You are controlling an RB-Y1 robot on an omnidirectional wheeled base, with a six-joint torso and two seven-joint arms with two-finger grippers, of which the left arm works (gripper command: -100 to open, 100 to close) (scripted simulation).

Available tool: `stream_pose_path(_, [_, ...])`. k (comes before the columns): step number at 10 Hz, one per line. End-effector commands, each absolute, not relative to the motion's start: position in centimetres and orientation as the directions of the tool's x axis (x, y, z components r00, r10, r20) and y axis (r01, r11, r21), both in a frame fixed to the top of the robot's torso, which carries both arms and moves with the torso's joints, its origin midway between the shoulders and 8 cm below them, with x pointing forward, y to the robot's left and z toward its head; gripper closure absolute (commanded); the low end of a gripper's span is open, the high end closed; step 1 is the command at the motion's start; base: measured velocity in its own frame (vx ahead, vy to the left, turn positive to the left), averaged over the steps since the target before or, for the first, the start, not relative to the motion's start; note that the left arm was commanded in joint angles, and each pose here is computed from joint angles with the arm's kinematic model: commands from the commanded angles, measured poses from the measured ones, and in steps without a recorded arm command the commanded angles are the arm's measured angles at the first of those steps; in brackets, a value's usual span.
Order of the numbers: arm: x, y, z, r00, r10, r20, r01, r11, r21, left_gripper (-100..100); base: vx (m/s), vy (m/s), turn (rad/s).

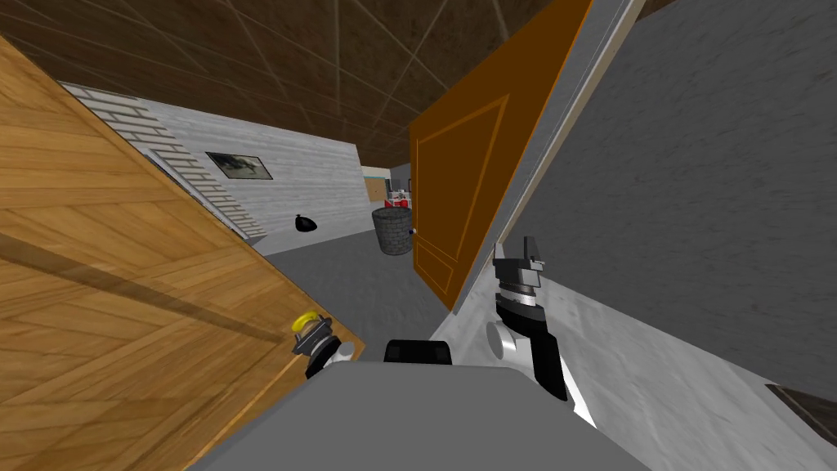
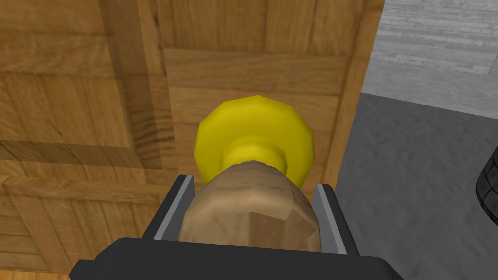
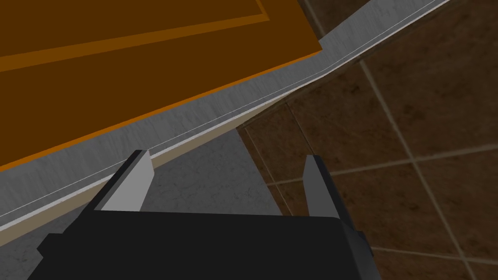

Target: Push the door open

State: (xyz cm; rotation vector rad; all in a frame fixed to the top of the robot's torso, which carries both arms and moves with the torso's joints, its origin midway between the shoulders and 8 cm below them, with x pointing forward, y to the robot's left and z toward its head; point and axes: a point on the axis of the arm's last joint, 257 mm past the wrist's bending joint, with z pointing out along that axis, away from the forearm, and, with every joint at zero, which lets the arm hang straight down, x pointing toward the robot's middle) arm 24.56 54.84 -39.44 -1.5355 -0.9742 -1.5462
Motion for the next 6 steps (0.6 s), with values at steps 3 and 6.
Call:
stream_pose_path(3, [21.3, 56.3, -39.2, -0.001, 0.000, 1.000, 0.933, -0.361, 0.001, 100, 0.151, 0.082, -0.042])
stream_pose_path(6, [20.4, 57.0, -39.3, -0.001, 0.005, 1.000, 0.939, -0.343, 0.002, 100, 0.101, 0.103, 0.021])
